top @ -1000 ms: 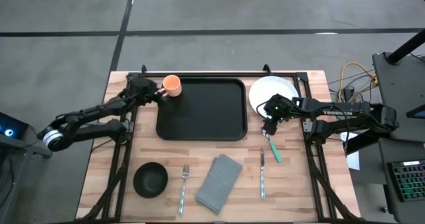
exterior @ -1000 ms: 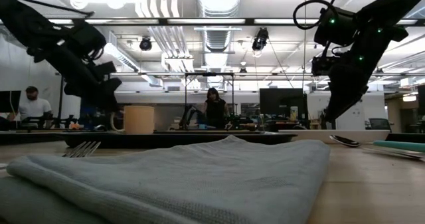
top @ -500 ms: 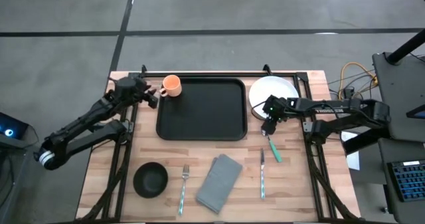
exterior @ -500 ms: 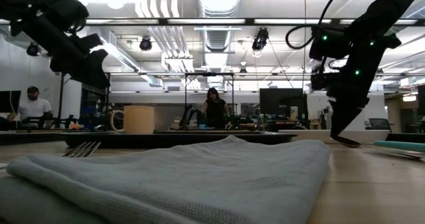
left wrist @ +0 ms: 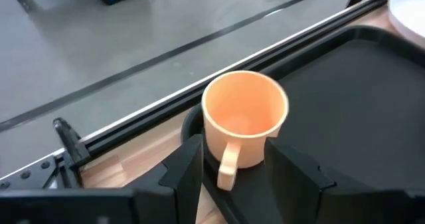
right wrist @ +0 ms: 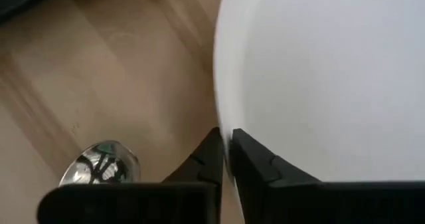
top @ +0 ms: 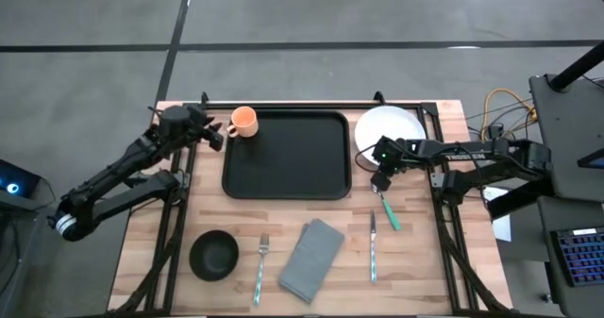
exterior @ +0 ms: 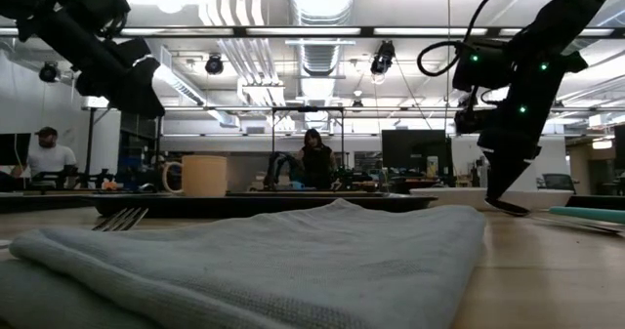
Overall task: Set up tray
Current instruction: Put the plate on the center of the serving tray
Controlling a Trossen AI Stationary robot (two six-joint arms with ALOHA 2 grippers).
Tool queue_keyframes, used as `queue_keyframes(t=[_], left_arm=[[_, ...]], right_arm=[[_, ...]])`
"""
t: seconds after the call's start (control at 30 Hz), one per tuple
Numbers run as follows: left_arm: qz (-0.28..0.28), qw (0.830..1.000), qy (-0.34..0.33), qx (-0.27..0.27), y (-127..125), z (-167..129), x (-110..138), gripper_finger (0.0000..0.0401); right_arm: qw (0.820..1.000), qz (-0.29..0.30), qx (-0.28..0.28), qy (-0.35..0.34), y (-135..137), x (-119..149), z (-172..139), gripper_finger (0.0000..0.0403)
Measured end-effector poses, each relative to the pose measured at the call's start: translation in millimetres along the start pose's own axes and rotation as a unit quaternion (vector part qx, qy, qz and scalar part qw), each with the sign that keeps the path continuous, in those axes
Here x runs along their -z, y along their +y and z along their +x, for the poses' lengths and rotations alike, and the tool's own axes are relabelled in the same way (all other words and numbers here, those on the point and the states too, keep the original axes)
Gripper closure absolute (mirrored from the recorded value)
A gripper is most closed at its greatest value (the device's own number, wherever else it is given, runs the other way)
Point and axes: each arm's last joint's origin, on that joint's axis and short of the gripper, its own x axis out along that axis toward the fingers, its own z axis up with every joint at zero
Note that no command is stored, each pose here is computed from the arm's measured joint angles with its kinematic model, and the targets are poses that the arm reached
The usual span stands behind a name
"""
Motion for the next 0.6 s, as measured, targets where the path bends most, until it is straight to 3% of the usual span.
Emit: queue_keyframes(t=[0.27, 0.43, 0.6], left_arm=[[-0.012, 1.0, -0.011, 0.027, -1.4, -3.5, -6.7, 0.026], [-0.011, 1.0, -0.003, 0.026, -1.4, -3.5, -5.1, 0.026], [-0.012, 1.0, -0.002, 0.026, -1.4, -3.6, -4.9, 0.026]], right_arm=[[0.999, -0.022, 0.031, -0.026, 9.0, -42.2, -42.6, 0.0395], [0.996, -0.072, 0.041, -0.029, 18.6, -78.3, -72.4, 0.0395], [0.991, -0.122, 0.053, -0.005, 32.6, -119.5, -79.4, 0.0395]])
